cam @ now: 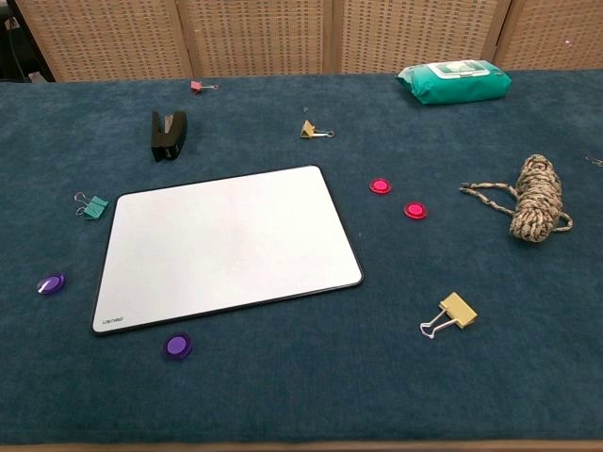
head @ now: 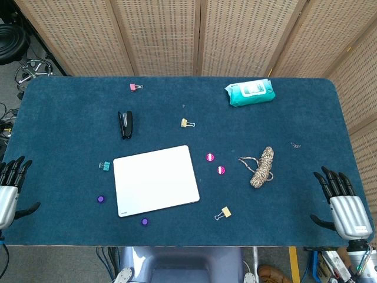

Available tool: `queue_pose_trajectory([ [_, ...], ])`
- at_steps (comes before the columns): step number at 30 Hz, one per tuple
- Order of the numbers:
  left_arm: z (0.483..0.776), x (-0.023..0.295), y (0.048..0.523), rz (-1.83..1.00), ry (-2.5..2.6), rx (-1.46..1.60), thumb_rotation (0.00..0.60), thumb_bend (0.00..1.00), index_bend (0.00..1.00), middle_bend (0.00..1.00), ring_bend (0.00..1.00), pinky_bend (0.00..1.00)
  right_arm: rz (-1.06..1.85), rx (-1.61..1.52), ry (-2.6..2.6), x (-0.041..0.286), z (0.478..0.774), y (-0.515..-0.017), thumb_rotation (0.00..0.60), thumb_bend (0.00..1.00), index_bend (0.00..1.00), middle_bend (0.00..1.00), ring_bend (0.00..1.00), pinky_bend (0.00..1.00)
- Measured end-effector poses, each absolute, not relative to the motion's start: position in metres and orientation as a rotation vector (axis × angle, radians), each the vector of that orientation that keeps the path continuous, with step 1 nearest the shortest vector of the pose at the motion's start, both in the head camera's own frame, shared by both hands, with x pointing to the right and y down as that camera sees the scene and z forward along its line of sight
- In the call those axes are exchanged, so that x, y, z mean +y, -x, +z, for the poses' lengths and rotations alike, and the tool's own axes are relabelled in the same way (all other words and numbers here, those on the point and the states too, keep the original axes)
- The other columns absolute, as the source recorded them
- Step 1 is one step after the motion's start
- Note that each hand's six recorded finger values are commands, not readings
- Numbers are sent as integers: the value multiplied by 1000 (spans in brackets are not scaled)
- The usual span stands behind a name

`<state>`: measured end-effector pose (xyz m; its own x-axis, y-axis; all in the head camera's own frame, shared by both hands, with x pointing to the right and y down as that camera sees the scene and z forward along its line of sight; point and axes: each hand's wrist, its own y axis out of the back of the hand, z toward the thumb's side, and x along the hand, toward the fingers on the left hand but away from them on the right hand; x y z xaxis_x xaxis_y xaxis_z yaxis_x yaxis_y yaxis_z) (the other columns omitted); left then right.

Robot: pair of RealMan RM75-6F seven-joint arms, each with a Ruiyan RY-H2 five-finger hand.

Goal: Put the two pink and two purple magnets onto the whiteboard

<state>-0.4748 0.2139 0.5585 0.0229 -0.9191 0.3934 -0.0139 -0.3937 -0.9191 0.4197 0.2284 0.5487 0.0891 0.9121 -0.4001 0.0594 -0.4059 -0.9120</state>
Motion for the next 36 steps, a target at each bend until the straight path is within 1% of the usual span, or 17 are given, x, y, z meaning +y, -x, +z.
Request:
queue_pose_trajectory([
  [15,556,214,475,-1470,1525,999,600,0,0,0,0,0,1379,-1013,1614,228,549,-416,600,0,8,0,0,0],
  [18,557,213,475,-1461,1534,1008,600,0,0,0,0,0,1347,-1006,1650,226,551,-406,600,0,90,0,0,0],
  [20,559,212,475,-1467,1534,1006,600,0,0,0,0,0,1310,-995,1685,222,553,-395,600,0,167,0,0,0],
  [22,562,211,476,-1477,1534,1004,600,0,0,0,0,0,1280,-972,1707,217,556,-385,600,0,185,0,0,0],
  [25,565,210,476,-1494,1532,1000,600,0,0,0,0,0,1255,-936,1730,210,560,-373,600,3,185,0,0,0],
  [27,566,210,477,-1502,1531,996,600,0,0,0,0,0,1235,-909,1754,204,564,-361,600,50,196,0,0,0],
  [29,568,209,477,-1510,1532,994,600,0,0,0,0,0,1223,-880,1776,199,569,-349,600,143,206,0,0,0],
  [30,569,209,477,-1513,1532,993,600,0,0,0,0,0,1218,-864,1786,197,572,-344,600,162,210,0,0,0],
  [32,572,208,478,-1526,1532,991,600,0,0,0,0,0,1194,-822,1826,192,581,-325,600,181,217,0,0,0],
  [36,575,205,481,-1548,1530,994,600,0,0,0,0,0,1164,-748,1882,184,602,-285,600,182,215,0,0,0],
])
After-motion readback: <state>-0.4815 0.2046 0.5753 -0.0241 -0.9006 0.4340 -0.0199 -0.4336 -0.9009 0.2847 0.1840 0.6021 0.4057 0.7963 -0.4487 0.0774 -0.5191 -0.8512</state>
